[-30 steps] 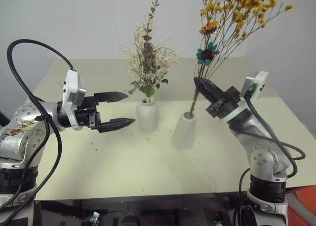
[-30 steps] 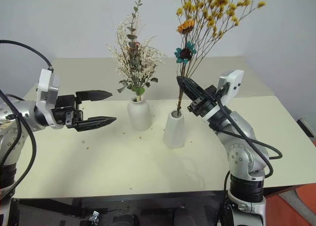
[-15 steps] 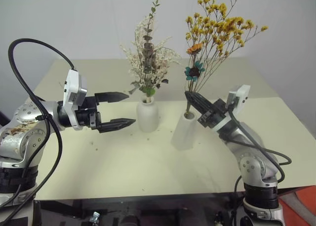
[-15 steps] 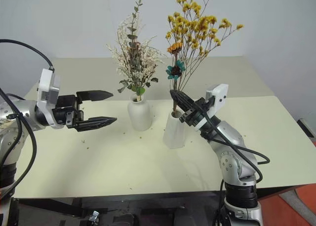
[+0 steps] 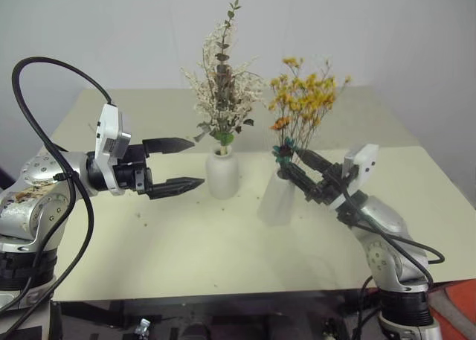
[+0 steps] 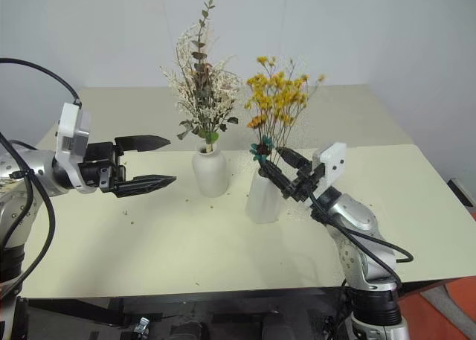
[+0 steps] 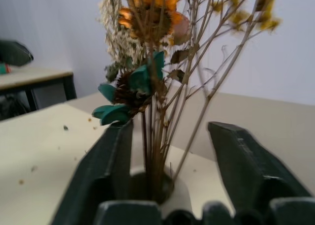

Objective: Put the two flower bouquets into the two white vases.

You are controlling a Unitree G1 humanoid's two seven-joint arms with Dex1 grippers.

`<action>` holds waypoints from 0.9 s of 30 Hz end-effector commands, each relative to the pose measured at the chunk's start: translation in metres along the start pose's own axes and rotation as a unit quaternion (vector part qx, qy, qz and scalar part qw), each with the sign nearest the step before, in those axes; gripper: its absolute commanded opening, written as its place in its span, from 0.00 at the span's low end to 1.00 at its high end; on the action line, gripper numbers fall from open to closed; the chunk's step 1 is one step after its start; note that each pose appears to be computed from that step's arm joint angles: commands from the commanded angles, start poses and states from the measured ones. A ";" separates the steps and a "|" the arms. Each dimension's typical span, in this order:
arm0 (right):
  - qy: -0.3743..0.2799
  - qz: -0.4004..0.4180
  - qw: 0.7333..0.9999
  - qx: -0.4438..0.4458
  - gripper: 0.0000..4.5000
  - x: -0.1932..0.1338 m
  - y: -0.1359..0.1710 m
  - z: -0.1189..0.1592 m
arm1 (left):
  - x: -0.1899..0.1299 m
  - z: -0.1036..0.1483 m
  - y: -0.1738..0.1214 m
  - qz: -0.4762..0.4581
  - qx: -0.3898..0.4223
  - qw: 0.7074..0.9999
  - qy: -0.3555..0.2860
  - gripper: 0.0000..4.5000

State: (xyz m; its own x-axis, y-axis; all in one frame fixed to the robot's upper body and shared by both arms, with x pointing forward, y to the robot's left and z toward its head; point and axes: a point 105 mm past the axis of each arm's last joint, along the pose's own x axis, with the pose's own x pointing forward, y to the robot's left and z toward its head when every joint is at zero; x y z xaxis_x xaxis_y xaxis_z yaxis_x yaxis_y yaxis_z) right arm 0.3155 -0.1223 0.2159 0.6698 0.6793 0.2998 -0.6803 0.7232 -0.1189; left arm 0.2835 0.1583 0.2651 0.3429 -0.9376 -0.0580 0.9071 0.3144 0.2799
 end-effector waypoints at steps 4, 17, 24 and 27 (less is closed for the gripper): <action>0.001 0.012 0.999 -0.052 0.72 -0.020 -0.008 0.016 | -0.004 0.008 -0.002 0.011 0.014 1.000 -0.004 1.00; 0.127 0.066 0.984 -0.109 0.72 -0.085 -0.047 0.031 | -0.044 -0.025 -0.014 0.107 -0.051 0.992 0.032 1.00; 0.159 0.064 0.977 -0.126 0.72 -0.097 -0.056 0.038 | -0.062 -0.031 -0.019 0.148 -0.061 0.986 0.038 1.00; 0.172 0.069 0.974 -0.128 0.72 -0.098 -0.054 0.036 | -0.061 -0.030 -0.019 0.154 -0.057 0.986 0.030 1.00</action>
State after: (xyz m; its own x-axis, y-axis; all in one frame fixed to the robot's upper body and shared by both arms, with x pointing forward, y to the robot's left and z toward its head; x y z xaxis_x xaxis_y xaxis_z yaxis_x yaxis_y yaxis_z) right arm 0.2803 -0.2304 0.2166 0.6623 0.7462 -0.0667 -0.7179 0.6067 -0.3414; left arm 0.2574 0.2168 0.2221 0.6197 -0.7804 -0.0832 0.7830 0.6077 0.1329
